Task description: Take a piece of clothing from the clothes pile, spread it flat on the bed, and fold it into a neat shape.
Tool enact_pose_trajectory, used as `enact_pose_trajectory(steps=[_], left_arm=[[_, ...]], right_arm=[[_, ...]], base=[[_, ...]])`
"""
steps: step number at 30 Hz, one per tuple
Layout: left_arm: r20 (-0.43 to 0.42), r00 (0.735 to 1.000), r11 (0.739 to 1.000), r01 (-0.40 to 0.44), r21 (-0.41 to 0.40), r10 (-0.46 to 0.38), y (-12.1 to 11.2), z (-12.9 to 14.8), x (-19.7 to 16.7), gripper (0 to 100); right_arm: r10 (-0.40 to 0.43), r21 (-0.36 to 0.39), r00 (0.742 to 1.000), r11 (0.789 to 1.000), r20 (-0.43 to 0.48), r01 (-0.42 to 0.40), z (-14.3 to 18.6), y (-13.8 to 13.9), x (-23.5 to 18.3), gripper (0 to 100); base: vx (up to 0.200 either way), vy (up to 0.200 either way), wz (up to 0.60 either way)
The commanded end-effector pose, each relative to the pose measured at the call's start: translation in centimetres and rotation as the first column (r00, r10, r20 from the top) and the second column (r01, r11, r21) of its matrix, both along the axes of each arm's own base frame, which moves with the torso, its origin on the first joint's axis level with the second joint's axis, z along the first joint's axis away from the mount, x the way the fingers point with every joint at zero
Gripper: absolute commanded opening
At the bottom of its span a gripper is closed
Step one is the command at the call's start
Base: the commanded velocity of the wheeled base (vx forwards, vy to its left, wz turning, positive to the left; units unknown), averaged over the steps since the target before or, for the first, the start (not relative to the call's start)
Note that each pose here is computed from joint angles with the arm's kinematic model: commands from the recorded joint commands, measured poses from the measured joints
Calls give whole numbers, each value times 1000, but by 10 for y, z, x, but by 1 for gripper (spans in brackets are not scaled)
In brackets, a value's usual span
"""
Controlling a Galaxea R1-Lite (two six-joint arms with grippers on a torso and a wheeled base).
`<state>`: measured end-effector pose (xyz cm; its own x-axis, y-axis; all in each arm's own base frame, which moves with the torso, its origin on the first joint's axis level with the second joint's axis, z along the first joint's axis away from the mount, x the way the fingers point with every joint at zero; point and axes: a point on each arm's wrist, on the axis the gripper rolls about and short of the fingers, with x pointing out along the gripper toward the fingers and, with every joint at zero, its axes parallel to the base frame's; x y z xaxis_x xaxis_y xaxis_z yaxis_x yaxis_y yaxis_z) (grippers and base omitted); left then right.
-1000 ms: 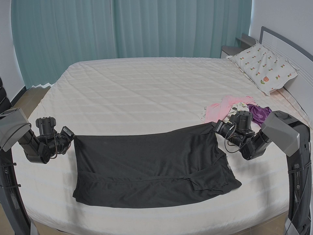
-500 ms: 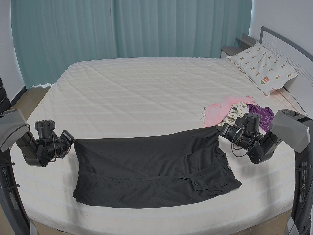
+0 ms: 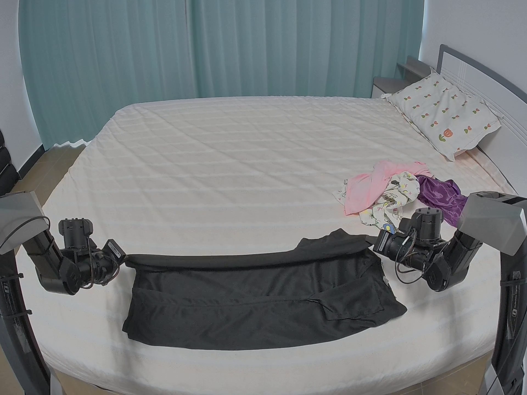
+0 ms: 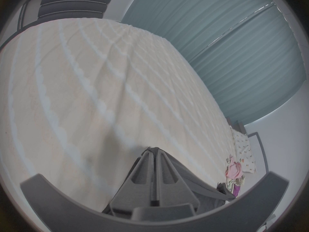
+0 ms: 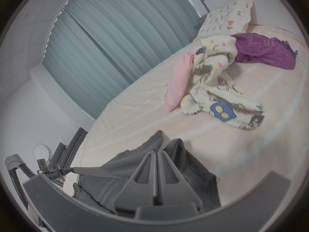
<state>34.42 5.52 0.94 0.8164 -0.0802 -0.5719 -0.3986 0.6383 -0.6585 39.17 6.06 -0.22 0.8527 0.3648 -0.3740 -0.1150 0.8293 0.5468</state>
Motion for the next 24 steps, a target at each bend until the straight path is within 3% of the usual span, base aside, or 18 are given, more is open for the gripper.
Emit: enact_pose_trajectory(steps=[1, 10, 24], left_arm=[[-45, 999, 1000, 20, -3, -20, -3, -8, -13, 0], [-81, 994, 996, 80, 44, -77, -8, -32, -43, 0], [-117, 983, 981, 157, 116, -144, -14, -46, -70, 0]], right_arm=[[12, -19, 999, 1000, -44, -13, -9, -2, -12, 0], [29, -59, 992, 998, -122, -37, -30, -6, -35, 0], [24, -68, 989, 997, -148, -35, -40, -10, -48, 0]], base=[[0, 0, 0], [0, 0, 0], [0, 0, 0]])
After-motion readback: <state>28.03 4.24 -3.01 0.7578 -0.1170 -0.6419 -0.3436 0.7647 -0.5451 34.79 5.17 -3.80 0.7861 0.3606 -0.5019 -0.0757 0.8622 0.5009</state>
